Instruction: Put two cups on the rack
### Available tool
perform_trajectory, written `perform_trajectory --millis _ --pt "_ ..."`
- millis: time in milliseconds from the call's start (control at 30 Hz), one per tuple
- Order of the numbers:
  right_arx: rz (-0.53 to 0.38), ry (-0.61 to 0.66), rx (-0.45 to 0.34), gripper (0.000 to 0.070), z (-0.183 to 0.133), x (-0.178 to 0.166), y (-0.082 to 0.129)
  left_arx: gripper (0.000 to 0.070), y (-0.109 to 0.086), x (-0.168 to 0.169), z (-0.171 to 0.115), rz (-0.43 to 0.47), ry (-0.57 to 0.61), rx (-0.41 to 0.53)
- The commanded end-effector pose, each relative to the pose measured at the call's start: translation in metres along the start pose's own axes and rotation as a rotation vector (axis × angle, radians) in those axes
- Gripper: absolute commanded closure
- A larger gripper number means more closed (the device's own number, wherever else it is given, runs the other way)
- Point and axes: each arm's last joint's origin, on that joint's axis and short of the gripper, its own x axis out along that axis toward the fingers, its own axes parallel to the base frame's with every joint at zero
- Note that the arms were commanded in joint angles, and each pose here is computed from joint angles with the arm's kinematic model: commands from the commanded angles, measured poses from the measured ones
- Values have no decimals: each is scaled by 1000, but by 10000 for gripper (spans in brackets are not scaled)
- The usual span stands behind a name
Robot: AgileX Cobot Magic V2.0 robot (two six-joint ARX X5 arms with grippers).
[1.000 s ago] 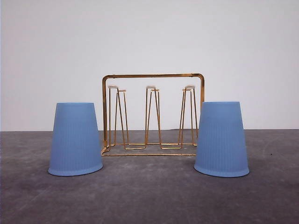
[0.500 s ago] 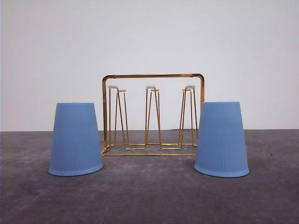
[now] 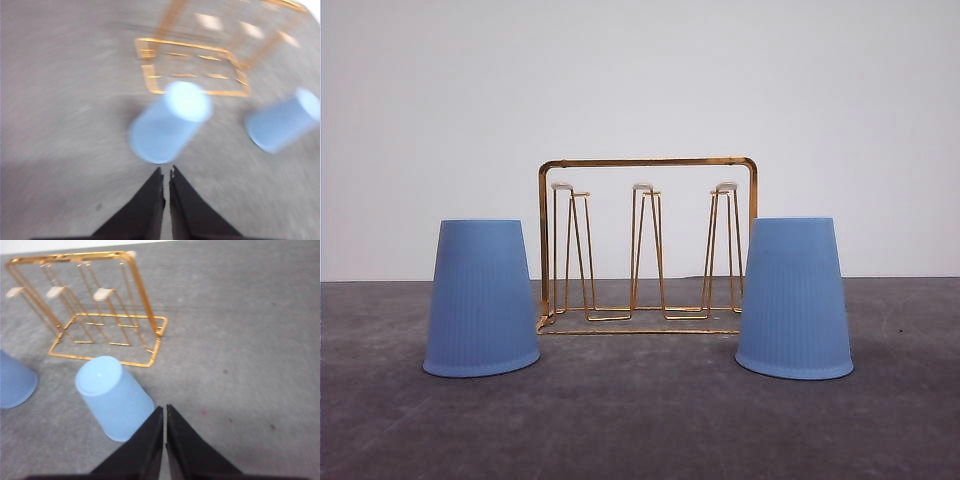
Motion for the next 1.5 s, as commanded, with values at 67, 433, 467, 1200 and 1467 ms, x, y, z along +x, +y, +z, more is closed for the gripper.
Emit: perform_trajectory --millis 67,433,467,1200,1467 --pt "59 -38 -159 694 6 -1 8 696 -10 2 11 -44 -25 283" --pt "98 -55 -310 349 6 -1 13 256 -20 5 17 -80 -93 523" --pt "98 -55 -310 336 7 -1 13 257 -21 6 17 -82 -93 502" --pt "98 -56 -310 336 7 -1 13 139 -11 137 39 -81 20 351" --pt "98 -56 -310 337 7 -1 13 138 -6 180 24 -68 126 346"
